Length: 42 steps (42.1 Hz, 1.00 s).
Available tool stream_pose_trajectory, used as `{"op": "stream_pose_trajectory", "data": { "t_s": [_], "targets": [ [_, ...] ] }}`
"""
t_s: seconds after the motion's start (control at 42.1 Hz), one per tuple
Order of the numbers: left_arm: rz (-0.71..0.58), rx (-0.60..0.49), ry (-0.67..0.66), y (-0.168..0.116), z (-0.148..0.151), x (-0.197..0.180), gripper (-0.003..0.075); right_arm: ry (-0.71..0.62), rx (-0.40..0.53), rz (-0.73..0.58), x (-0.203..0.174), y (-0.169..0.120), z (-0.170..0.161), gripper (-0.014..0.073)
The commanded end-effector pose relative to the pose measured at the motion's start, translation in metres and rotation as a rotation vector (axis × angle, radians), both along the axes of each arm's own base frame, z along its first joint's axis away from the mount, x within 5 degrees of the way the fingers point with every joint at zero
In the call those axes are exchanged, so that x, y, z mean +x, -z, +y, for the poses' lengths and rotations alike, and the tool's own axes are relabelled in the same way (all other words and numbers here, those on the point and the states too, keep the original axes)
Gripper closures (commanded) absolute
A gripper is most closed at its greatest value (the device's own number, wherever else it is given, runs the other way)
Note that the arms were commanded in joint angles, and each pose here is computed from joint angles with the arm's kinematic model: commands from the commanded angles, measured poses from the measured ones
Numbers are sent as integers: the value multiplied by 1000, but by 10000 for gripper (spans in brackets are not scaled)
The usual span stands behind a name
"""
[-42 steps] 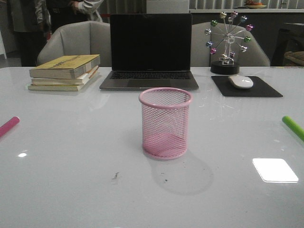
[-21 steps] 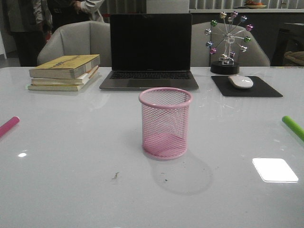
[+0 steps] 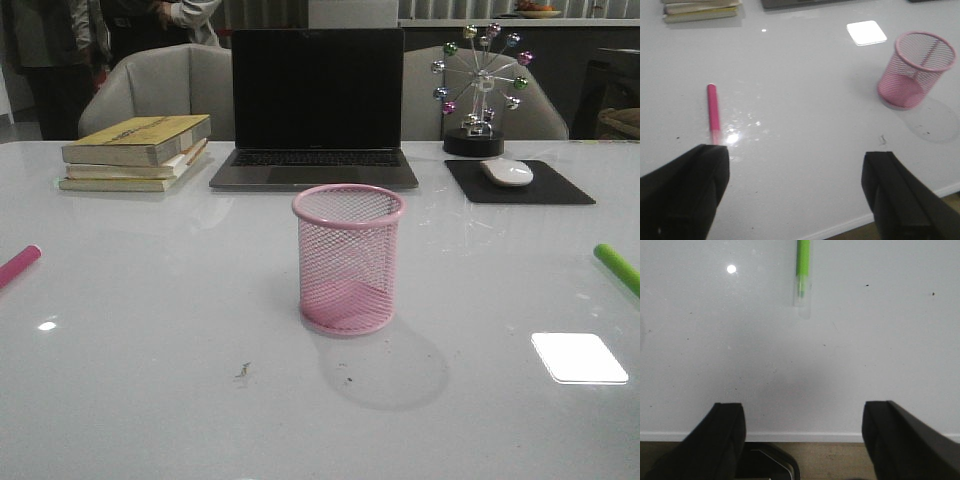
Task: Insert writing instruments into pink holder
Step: 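Lower the right gripper onto the lime-green marker and grasp it upright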
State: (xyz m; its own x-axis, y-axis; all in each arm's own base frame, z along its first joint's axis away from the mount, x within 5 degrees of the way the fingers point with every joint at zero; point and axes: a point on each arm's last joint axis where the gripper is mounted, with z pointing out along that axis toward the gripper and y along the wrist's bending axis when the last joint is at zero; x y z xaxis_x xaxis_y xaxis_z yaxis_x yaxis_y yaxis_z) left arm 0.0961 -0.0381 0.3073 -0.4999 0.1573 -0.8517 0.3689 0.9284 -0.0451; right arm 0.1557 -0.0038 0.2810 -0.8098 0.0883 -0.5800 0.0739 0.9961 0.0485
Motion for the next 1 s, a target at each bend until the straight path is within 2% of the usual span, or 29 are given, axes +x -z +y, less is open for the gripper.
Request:
{"op": "stream_pose_trajectory", "data": {
  "t_s": [0.0,0.19,0.594,0.975],
  "targets": [
    [-86,-43,55,-14,-8,2,119,6,0,-46,27,-10,-2,1],
    [-85,-43,123,-14,-14,-1,119,5,1,33,77,-1,-4,1],
    [-85,-43,123,-14,-14,-1,119,-9,-3,157,185,33,-8,1],
    [-85,-43,123,-14,-14,-1,119,-29,-9,226,249,63,-10,4]
  ]
}}
